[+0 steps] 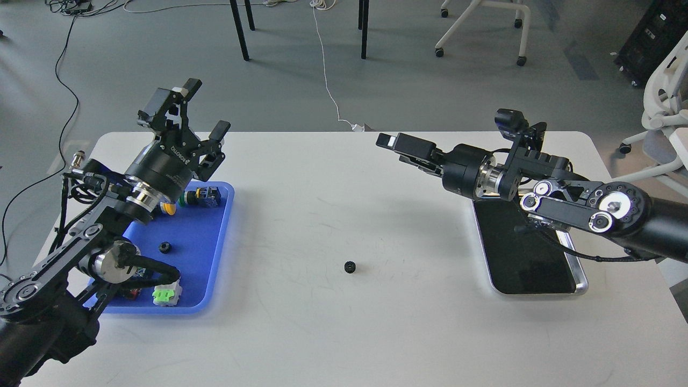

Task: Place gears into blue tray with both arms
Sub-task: 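Reach the left gripper toward the black piece on the table, then grasp the black piece with the left gripper and lift it, then carry the black piece over the blue tray and release it inside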

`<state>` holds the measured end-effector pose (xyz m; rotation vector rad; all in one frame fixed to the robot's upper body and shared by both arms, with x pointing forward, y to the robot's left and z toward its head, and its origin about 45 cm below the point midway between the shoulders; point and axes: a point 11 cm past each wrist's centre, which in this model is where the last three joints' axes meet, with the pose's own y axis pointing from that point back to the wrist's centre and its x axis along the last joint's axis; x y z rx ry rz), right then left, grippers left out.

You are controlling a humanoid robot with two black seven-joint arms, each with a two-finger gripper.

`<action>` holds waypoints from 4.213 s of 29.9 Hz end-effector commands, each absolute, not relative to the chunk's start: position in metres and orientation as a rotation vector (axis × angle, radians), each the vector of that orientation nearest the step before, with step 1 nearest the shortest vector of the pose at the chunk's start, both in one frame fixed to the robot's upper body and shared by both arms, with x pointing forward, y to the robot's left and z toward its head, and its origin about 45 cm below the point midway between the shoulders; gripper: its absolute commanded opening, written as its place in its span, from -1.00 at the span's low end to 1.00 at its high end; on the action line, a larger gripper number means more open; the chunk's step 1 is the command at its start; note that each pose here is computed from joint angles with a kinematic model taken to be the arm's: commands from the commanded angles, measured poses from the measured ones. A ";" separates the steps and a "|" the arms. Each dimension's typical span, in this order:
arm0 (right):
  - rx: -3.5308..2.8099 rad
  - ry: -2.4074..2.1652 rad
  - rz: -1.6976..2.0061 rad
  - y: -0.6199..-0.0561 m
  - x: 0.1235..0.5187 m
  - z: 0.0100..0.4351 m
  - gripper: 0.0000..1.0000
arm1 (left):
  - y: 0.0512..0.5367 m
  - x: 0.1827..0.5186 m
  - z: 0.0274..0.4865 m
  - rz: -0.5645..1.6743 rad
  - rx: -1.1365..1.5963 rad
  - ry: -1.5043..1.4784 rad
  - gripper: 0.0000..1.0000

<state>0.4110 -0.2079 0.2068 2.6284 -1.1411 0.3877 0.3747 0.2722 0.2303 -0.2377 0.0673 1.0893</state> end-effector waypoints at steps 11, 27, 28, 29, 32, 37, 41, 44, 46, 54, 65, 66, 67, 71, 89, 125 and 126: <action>2.635 -1.928 -0.618 -0.299 0.376 0.154 0.98 | 0.173 0.331 0.204 0.361 0.309 -0.619 0.96; 2.619 -1.963 -0.634 -0.321 0.372 0.158 0.98 | 0.093 0.326 0.143 -0.423 0.748 -1.223 0.87; 2.619 -1.963 -0.634 -0.321 0.372 0.158 0.98 | 0.091 0.328 0.141 -0.420 0.752 -1.223 0.85; 2.618 -1.964 -0.632 -0.322 0.372 0.158 0.98 | 0.089 0.331 0.138 -0.414 0.757 -1.223 0.84; 2.616 -1.965 -0.631 -0.323 0.372 0.158 0.98 | 0.087 0.335 0.131 -0.408 0.775 -1.210 0.82; 2.616 -1.965 -0.631 -0.323 0.372 0.158 0.98 | 0.092 0.338 0.119 -0.425 0.818 -1.191 0.74; 2.614 -1.966 -0.633 -0.323 0.372 0.157 0.98 | 0.100 0.339 0.114 -0.425 0.839 -1.180 0.53; 2.616 -1.963 -0.635 -0.322 0.372 0.157 0.98 | 0.104 0.338 0.112 -0.437 0.847 -1.184 0.26; 2.615 -1.963 -0.636 -0.322 0.372 0.156 0.98 | 0.105 0.339 0.112 -0.431 0.844 -1.190 0.09; 2.617 -1.964 -0.636 -0.322 0.372 0.157 0.98 | 0.105 0.339 0.111 -0.434 0.845 -1.189 -0.67; 2.619 -1.963 -0.634 -0.321 0.372 0.158 0.98 | 0.102 0.347 0.123 -0.414 0.839 -1.223 -0.81; 2.619 -1.963 -0.634 -0.321 0.372 0.158 0.98 | 0.103 0.351 0.126 -0.410 0.843 -1.229 -0.81; 2.619 -1.962 -0.635 -0.321 0.372 0.157 0.98 | 0.110 0.357 0.132 -0.399 0.857 -1.241 -0.80; 2.620 -1.961 -0.633 -0.321 0.373 0.158 0.98 | 0.152 0.394 0.173 -0.348 0.966 -1.310 -0.78; 2.624 -1.959 -0.626 -0.320 0.374 0.159 0.98 | 0.357 0.361 0.159 -0.232 1.305 -1.015 -0.73; 2.737 -1.902 -0.533 -0.302 0.398 0.192 0.98 | 0.291 0.393 0.236 0.896 0.165 -0.277 0.99; 2.735 -1.903 -0.533 -0.302 0.398 0.192 0.98 | 0.290 0.391 0.235 0.930 0.109 -0.250 0.99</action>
